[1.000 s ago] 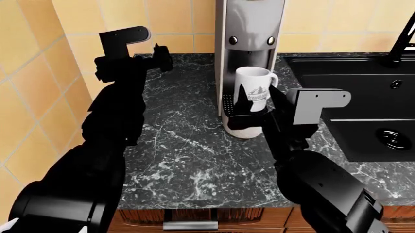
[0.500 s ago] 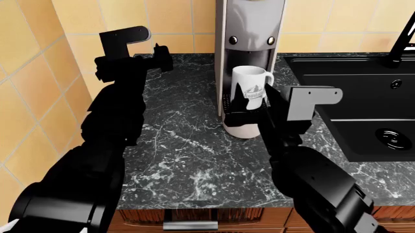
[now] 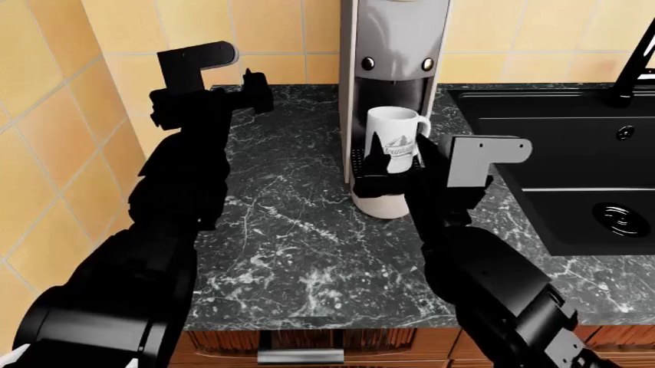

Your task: Pick the mug from the cabinet, place it under the coffee machine dispenser, and press the start button.

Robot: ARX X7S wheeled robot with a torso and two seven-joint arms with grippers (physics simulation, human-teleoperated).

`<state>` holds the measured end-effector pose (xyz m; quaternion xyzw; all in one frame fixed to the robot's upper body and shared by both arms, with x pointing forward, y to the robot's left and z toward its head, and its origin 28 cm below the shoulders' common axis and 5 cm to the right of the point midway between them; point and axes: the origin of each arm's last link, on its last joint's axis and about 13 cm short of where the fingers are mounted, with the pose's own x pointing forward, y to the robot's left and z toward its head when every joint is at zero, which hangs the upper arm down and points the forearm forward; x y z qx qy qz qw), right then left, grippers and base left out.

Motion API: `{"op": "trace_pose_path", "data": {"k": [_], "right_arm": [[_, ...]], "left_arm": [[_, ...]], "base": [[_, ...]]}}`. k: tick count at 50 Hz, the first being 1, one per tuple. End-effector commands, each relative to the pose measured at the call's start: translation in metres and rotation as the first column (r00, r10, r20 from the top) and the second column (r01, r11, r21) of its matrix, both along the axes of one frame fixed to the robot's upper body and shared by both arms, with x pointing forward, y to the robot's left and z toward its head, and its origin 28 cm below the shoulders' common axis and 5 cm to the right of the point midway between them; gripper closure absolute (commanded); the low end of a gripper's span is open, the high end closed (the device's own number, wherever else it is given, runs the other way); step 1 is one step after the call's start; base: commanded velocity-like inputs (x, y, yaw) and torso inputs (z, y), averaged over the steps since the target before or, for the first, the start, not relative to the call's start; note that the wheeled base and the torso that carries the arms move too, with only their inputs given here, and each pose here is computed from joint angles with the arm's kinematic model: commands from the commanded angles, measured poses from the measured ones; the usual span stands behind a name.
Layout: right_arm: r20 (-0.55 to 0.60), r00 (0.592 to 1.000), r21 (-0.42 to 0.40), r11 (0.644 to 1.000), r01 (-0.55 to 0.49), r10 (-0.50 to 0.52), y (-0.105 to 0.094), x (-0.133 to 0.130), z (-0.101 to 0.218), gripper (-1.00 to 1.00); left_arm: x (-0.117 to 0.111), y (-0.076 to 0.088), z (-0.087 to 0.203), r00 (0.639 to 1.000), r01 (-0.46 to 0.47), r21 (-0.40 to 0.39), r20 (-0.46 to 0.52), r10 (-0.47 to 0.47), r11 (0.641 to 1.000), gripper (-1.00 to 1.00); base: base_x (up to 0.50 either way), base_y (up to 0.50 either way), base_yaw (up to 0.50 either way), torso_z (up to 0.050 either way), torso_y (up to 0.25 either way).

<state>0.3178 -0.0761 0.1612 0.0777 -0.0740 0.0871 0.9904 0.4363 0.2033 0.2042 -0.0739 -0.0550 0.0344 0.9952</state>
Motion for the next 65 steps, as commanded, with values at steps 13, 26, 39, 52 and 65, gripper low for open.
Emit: {"op": "trace_pose_path", "data": {"k": [13,26,39,52,65], "right_arm": [[-0.001,1.0,-0.021,1.0,0.015,-0.015,0.001,0.011,-0.007,1.0],[-0.006,1.0,-0.025,1.0,0.013,-0.013,0.002,0.017,-0.011,1.0],[-0.015,1.0,-0.034,0.999,0.018,-0.018,0.002,0.019,-0.016,1.0],[-0.01,1.0,-0.046,0.999,0.023,-0.024,0.002,0.016,-0.015,-1.0],[-0.003,1.0,-0.038,0.999,0.014,-0.014,0.002,0.007,-0.014,-1.0]], "left_arm": [[-0.001,0.0,0.001,1.0,0.001,0.001,0.001,-0.001,1.0,-1.0],[0.0,0.0,-0.001,1.0,0.003,0.003,0.0,-0.003,1.0,-1.0],[-0.001,0.0,0.001,1.0,0.005,0.002,0.0,-0.005,1.0,-1.0],[0.0,0.0,-0.001,1.0,0.005,0.001,0.0,-0.005,1.0,-1.0],[0.0,0.0,0.0,1.0,0.004,0.001,0.001,-0.004,1.0,-1.0]], "base": [[0.0,0.0,0.0,0.0,0.0],[0.0,0.0,0.0,0.0,0.0],[0.0,0.0,0.0,0.0,0.0],[0.0,0.0,0.0,0.0,0.0],[0.0,0.0,0.0,0.0,0.0]]}}
